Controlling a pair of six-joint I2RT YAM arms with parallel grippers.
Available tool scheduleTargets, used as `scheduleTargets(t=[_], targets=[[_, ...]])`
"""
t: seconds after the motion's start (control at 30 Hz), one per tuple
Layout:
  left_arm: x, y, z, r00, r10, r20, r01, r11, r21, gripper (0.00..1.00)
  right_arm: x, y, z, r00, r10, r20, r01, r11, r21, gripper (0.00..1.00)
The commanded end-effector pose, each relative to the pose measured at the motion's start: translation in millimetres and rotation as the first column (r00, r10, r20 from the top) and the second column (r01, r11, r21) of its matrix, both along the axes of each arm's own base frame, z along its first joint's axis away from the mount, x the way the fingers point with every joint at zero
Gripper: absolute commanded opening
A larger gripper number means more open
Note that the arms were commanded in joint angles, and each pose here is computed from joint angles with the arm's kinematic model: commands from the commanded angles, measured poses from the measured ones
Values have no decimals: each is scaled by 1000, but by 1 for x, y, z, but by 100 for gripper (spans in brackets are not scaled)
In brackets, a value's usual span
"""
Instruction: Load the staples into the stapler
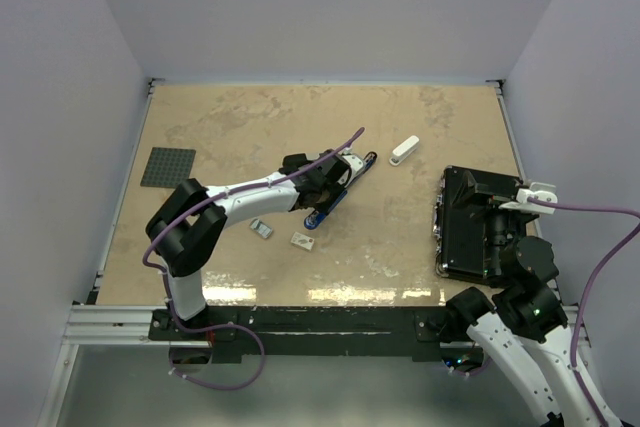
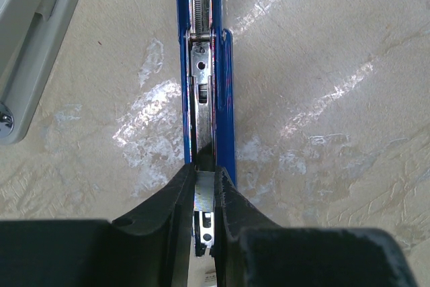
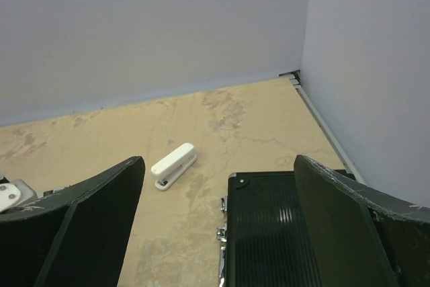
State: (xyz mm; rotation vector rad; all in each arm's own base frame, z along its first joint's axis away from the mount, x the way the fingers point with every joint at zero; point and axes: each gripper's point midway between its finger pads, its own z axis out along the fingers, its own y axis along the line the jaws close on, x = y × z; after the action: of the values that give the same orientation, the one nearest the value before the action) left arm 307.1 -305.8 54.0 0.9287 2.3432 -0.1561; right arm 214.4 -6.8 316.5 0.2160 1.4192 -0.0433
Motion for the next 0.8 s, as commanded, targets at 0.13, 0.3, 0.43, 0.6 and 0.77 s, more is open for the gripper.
scheduleTargets(t=[0.13,0.3,0.43,0.6,0.77], targets=[[1,0,2,1000,7,14,-7,999,-39,1,2,2,7,1000,4,29,-4,1000,3,98],[1,1,5,1000,17,23,-16,999,-49,1,2,2,6,1000,5,27,-6,1000,2,98],[1,3,5,999,21,28,-20,999,-47,2,1,2,6,1000,5,29,-5,1000,3,98],[2,5,8,999,21,37,-20,999,-44,2,1,2,7,999,9,31,-9,1000,4,98],[6,0,24,998,19,60,-15,997,-69,2,1,2,7,999,9,32,-9,1000,5,98]])
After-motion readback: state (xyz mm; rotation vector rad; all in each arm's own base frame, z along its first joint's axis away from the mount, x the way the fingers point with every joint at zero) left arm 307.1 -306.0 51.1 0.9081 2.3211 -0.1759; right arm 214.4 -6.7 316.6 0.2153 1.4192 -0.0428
